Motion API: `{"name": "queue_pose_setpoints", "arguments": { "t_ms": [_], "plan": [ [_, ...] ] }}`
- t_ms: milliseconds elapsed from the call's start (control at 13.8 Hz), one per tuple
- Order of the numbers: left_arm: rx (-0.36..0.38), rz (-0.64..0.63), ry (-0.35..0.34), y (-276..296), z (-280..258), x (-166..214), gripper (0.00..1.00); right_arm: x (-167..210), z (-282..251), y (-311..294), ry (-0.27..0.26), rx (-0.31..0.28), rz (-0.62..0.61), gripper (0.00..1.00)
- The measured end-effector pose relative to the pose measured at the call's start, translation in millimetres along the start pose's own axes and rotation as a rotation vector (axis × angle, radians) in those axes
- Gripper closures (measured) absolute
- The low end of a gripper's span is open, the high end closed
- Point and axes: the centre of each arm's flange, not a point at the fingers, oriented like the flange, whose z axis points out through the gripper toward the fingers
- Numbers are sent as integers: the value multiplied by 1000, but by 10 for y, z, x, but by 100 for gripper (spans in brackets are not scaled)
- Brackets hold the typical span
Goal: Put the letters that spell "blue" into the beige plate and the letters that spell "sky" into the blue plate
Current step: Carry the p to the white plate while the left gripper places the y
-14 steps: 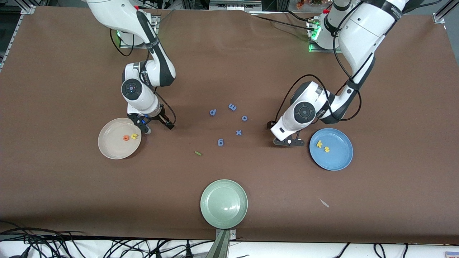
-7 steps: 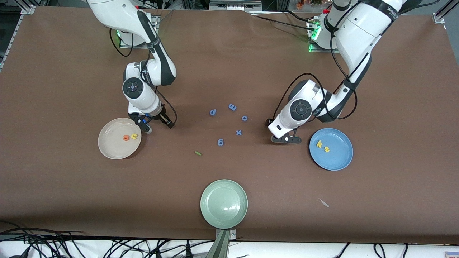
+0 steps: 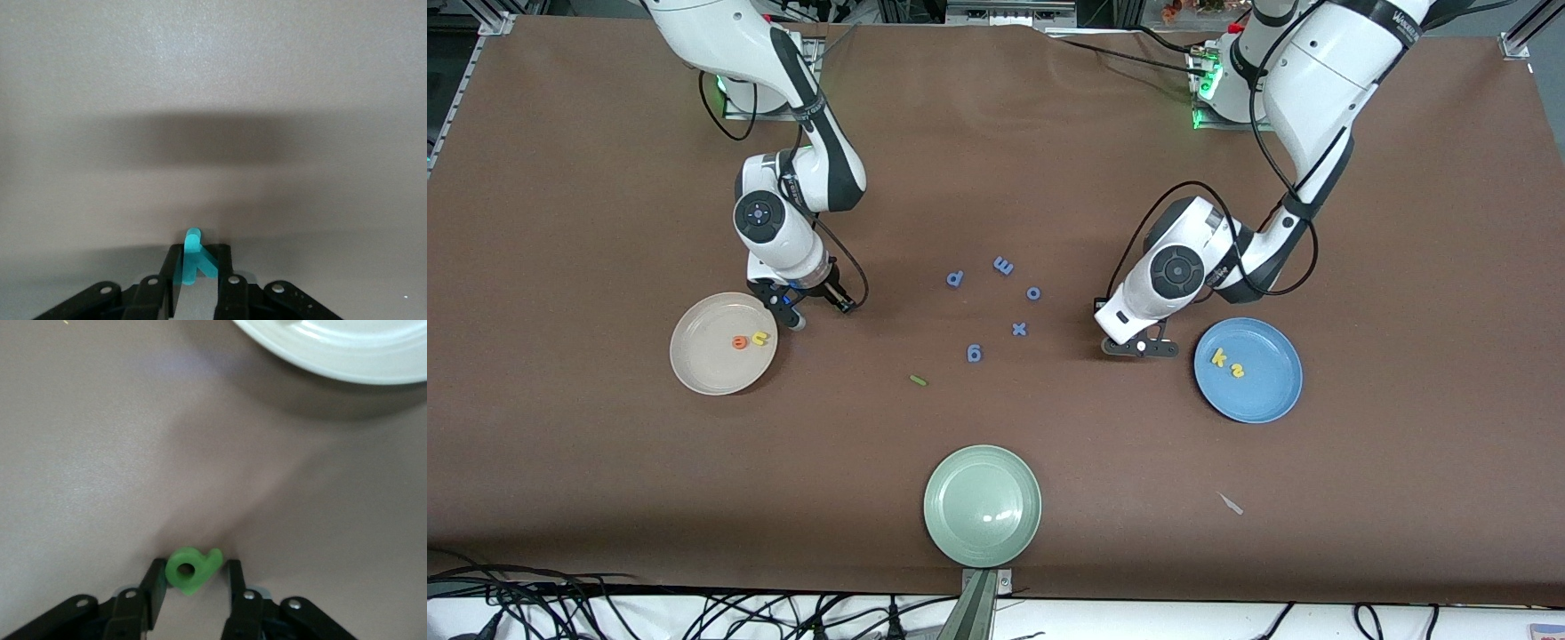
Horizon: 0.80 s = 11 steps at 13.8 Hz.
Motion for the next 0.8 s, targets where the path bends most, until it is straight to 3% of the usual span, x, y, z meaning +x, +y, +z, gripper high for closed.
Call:
{"name": "queue_pose_setpoints", "arguments": {
  "t_ms": [73,218,581,798],
  "plan": [
    [0,-2,2,-8,-14,8,75,0,1,0,1,1,0,57],
    [8,-10,17,-66,-173,57,75,2,-11,-4,2,4,0,74],
    [62,107,48,-998,-1028,335,75,1,-25,-24,5,10,-3,74],
    [65,216,41,-1841,-1080,474,75,-11,-80,-104,-7,8,-11,74]
  ]
}}
